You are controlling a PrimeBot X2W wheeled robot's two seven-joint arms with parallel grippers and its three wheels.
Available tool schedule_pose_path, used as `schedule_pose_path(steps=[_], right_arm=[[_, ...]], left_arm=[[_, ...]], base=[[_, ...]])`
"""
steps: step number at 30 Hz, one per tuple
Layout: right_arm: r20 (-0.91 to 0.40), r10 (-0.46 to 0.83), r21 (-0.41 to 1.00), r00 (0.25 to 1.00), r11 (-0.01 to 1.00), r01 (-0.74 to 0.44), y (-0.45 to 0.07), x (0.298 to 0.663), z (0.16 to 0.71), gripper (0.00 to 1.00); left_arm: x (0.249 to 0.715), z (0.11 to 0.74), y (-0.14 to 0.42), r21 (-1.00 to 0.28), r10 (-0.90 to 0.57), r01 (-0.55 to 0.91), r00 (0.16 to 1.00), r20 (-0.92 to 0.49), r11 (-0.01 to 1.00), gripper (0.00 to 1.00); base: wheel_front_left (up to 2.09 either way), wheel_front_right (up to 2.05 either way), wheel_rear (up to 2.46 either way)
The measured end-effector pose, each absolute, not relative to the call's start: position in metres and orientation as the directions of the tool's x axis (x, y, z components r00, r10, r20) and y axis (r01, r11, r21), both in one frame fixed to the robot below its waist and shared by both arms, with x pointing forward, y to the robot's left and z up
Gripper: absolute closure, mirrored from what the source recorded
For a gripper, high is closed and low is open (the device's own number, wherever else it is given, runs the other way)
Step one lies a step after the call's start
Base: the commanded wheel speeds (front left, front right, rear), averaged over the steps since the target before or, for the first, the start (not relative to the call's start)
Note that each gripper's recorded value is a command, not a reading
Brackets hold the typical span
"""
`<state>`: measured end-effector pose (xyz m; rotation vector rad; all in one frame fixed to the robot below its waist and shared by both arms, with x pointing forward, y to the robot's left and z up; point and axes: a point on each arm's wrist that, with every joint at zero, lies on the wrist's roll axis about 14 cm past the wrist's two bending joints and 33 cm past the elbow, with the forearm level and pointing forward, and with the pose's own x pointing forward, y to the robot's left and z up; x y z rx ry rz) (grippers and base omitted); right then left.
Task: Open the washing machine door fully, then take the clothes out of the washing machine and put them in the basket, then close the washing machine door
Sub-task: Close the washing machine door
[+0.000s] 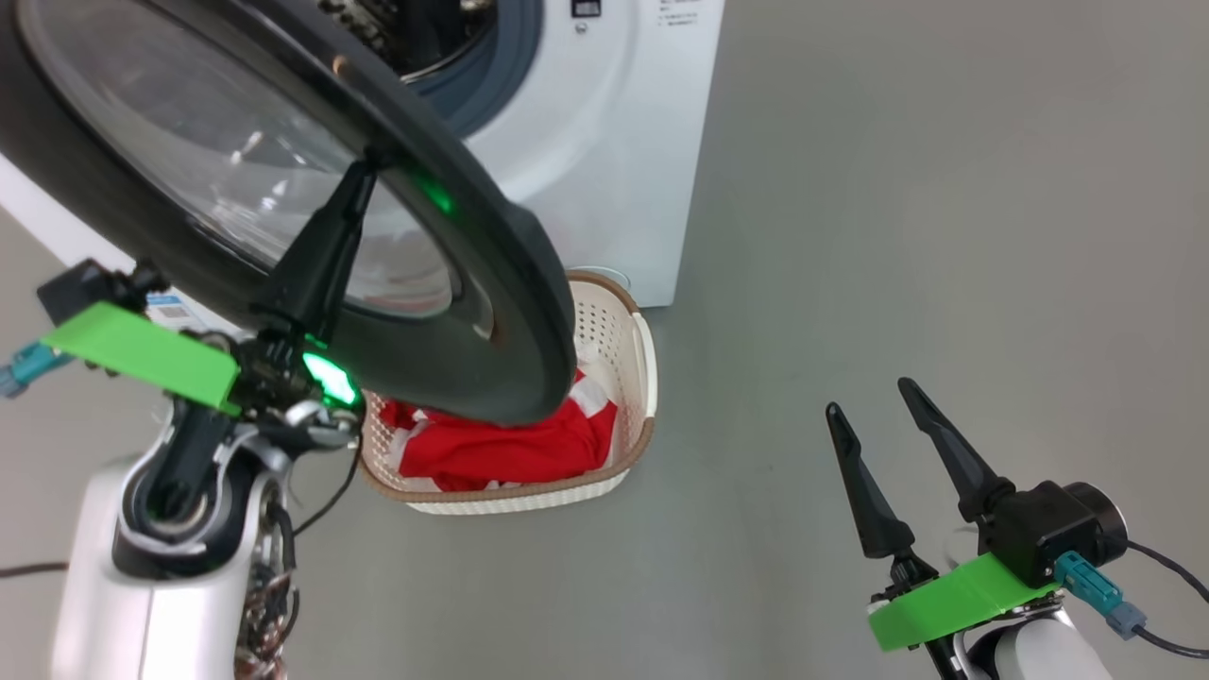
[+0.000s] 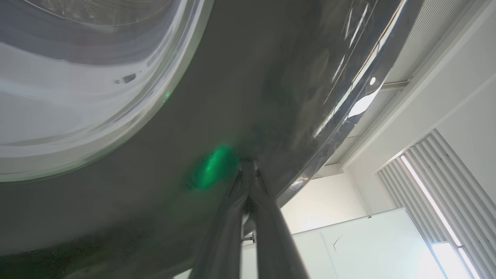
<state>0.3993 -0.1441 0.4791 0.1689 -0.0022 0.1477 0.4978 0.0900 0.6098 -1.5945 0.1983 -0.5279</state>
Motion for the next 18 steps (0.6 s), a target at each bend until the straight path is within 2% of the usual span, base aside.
schedule_pose_path(steps=[9,18], right_arm=[[0.005,0.121,0.161,0.993,0.98,-0.12,-0.154,0.403,0.476,0.0],[-0.014,0.096,0.158,0.995,0.983,-0.092,-0.163,0.404,0.469,0.0]], left_arm=[[0.527,0.617,0.072,-0.97,-0.427,0.177,0.873,0.234,-0.17,1.0],[0.555,0.615,0.059,-0.975,-0.405,0.181,0.888,0.217,-0.127,1.0]], base=[[0.0,0.0,0.0],[0.0,0.0,0.0]])
